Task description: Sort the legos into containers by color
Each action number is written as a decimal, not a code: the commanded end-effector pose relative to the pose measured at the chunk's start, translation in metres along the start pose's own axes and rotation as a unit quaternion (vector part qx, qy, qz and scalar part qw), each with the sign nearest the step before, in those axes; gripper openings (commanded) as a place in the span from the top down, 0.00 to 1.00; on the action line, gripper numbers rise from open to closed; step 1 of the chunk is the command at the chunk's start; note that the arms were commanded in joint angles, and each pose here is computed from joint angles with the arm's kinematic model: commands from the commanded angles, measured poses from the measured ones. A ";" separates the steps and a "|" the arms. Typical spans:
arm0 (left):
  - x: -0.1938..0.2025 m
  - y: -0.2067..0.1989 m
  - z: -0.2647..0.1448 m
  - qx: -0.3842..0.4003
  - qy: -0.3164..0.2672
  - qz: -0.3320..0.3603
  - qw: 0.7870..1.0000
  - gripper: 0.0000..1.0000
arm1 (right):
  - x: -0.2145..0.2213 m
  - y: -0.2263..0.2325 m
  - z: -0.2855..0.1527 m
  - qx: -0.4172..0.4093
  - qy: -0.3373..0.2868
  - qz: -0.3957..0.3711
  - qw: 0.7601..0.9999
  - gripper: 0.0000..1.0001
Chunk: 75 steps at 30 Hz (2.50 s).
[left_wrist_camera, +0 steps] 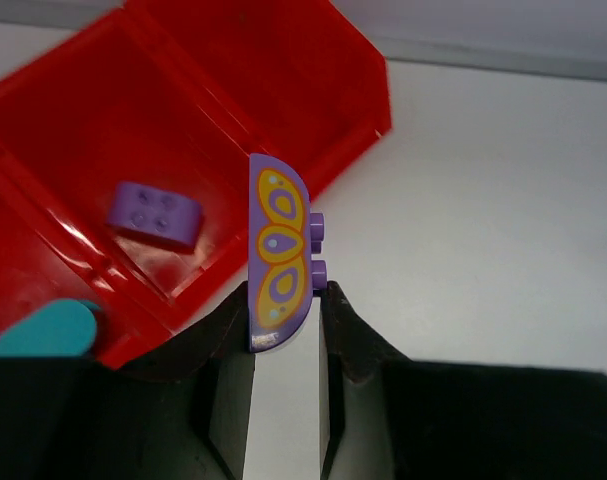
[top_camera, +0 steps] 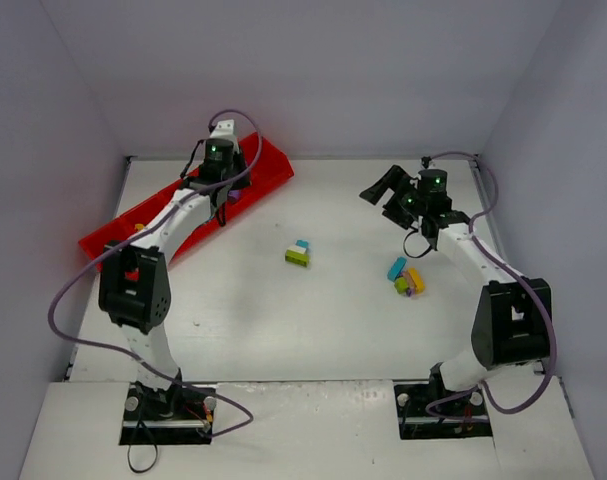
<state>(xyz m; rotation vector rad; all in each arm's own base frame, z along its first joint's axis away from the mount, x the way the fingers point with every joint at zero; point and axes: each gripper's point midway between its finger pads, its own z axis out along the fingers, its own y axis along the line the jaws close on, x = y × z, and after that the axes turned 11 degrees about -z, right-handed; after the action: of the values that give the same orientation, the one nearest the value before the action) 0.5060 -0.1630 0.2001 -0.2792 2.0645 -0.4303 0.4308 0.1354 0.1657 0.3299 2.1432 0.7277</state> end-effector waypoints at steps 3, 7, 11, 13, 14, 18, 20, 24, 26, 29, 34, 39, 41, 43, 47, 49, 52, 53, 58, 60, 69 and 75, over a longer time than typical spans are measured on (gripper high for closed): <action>-0.024 0.035 0.029 -0.069 0.001 0.042 0.997 0.95 | -0.026 0.017 -0.042 0.008 -0.047 -0.096 0.994 0.14; -0.032 0.054 0.049 -0.099 0.009 0.038 0.994 0.93 | -0.018 0.011 -0.054 0.026 -0.043 -0.112 0.992 0.14; -0.041 0.056 0.066 -0.095 0.011 0.034 0.995 0.76 | -0.010 0.004 -0.061 0.037 -0.037 -0.122 0.991 0.14; -0.045 0.054 0.066 -0.092 0.009 0.039 0.995 0.63 | -0.005 0.001 -0.065 0.043 -0.029 -0.124 0.991 0.14; -0.050 0.051 0.065 -0.089 0.005 0.039 0.995 0.59 | -0.005 0.001 -0.066 0.044 -0.030 -0.124 0.991 0.14; -0.063 0.045 0.054 -0.084 -0.010 0.039 0.996 0.33 | 0.006 -0.006 -0.067 0.063 -0.017 -0.126 0.990 0.15; -0.068 0.044 0.045 -0.085 -0.016 0.040 0.995 0.28 | 0.011 -0.008 -0.064 0.070 -0.009 -0.129 0.989 0.15; -0.078 0.038 0.021 -0.086 -0.021 0.041 0.995 0.26 | 0.022 0.002 -0.055 0.078 0.009 -0.153 0.985 0.20; -0.075 0.030 0.002 -0.072 -0.018 0.039 0.996 0.26 | 0.031 0.013 -0.048 0.075 0.019 -0.168 0.983 0.23; -0.059 0.017 -0.026 -0.048 0.000 0.039 0.998 0.26 | 0.041 0.015 -0.040 0.076 0.035 -0.159 0.984 0.27; -0.008 -0.015 -0.066 -0.009 0.053 0.053 0.997 0.25 | 0.053 0.009 -0.033 0.093 0.049 -0.151 0.983 0.32; 0.062 -0.040 -0.088 0.016 0.121 0.087 0.989 0.25 | 0.066 -0.006 -0.029 0.122 0.072 -0.160 0.977 0.31; 0.087 -0.050 -0.100 0.026 0.145 0.094 0.985 0.25 | 0.058 -0.036 -0.038 0.213 0.057 -0.151 0.964 0.32; 0.098 -0.050 -0.106 0.033 0.158 0.086 0.983 0.25 | 0.057 -0.052 -0.046 0.261 0.053 -0.145 0.953 0.32; 0.118 -0.050 -0.118 0.047 0.176 0.076 0.980 0.25 | 0.064 -0.083 -0.060 0.337 0.056 -0.135 0.930 0.32; 0.123 -0.048 -0.123 0.048 0.179 0.077 0.980 0.25 | 0.072 -0.096 -0.065 0.362 0.063 -0.126 0.921 0.33; 0.124 -0.044 -0.128 0.048 0.177 0.078 0.980 0.25 | 0.078 -0.110 -0.066 0.378 0.070 -0.105 0.917 0.34; 0.125 -0.042 -0.129 0.047 0.177 0.082 0.980 0.25 | 0.081 -0.113 -0.065 0.382 0.074 -0.098 0.916 0.34; 0.125 -0.034 -0.138 0.042 0.173 0.093 0.980 0.25 | 0.088 -0.133 -0.058 0.405 0.093 -0.088 0.905 0.39; 0.125 -0.033 -0.141 0.043 0.174 0.095 0.979 0.25 | 0.090 -0.137 -0.052 0.409 0.101 -0.085 0.903 0.40; 0.129 -0.030 -0.147 0.043 0.180 0.087 0.979 0.25 | 0.097 -0.148 -0.031 0.403 0.119 -0.091 0.903 0.50; 0.132 -0.025 -0.150 0.038 0.181 0.086 0.979 0.25 | 0.105 -0.150 -0.021 0.392 0.133 -0.095 0.905 0.68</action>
<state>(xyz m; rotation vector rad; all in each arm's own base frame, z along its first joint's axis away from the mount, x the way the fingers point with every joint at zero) 0.3088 -0.2056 0.1535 0.0428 2.4703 -0.4433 0.3397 0.0547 0.0207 0.4430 2.6291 -0.2669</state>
